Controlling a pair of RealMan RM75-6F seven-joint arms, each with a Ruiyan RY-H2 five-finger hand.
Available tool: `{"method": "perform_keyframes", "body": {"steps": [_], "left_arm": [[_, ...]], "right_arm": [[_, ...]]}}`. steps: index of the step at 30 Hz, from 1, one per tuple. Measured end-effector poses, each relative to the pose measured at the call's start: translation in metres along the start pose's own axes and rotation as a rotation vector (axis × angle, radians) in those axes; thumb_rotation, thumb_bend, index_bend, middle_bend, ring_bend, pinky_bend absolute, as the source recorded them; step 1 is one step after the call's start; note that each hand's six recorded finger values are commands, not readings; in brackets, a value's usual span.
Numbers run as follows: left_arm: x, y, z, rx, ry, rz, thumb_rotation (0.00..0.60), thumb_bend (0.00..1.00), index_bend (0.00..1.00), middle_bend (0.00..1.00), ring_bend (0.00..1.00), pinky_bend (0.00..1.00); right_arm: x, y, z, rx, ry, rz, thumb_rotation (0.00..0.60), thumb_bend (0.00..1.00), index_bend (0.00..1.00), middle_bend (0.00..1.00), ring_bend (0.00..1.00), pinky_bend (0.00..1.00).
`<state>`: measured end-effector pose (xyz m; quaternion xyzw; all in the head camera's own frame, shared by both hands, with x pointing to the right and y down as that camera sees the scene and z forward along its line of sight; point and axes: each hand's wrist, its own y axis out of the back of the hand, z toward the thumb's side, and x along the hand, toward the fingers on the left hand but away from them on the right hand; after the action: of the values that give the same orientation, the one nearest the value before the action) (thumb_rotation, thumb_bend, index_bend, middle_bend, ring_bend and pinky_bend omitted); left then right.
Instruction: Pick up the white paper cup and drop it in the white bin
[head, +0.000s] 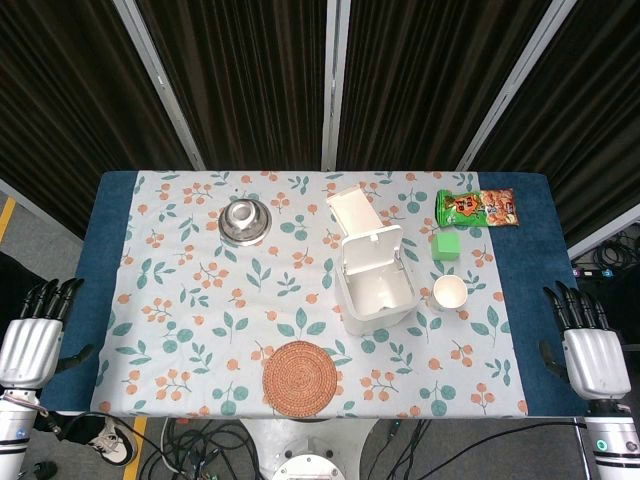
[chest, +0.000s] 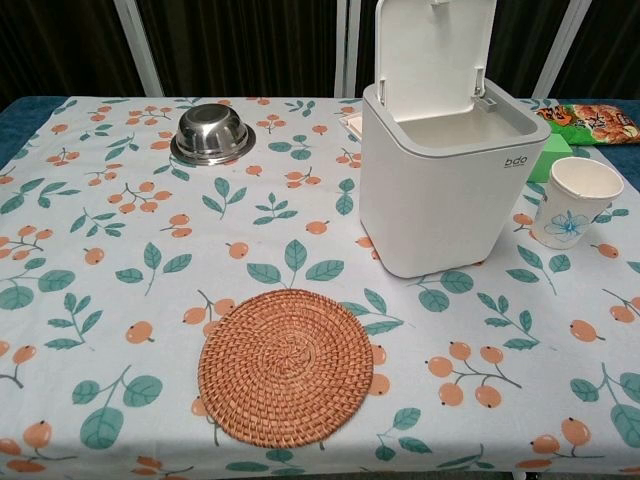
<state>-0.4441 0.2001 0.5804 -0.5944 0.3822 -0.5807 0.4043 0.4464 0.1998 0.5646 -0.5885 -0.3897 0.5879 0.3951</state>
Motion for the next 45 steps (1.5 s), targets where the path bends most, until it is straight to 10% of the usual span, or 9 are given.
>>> {"method": "perform_keyframes", "body": {"steps": [18, 45], "left_arm": [[0.003, -0.007, 0.006, 0.006, -0.027, -0.018, 0.600, 0.15, 0.05, 0.10, 0.06, 0.10], [0.002, -0.006, 0.012, 0.008, -0.053, -0.032, 0.600, 0.15, 0.06, 0.10, 0.06, 0.10]], "right_arm": [[-0.014, -0.013, 0.016, 0.052, 0.060, 0.090, 0.600, 0.21, 0.00, 0.00, 0.00, 0.00], [-0.118, -0.080, 0.121, 0.092, 0.236, 0.300, 0.600, 0.22, 0.00, 0.00, 0.00, 0.04]]}}
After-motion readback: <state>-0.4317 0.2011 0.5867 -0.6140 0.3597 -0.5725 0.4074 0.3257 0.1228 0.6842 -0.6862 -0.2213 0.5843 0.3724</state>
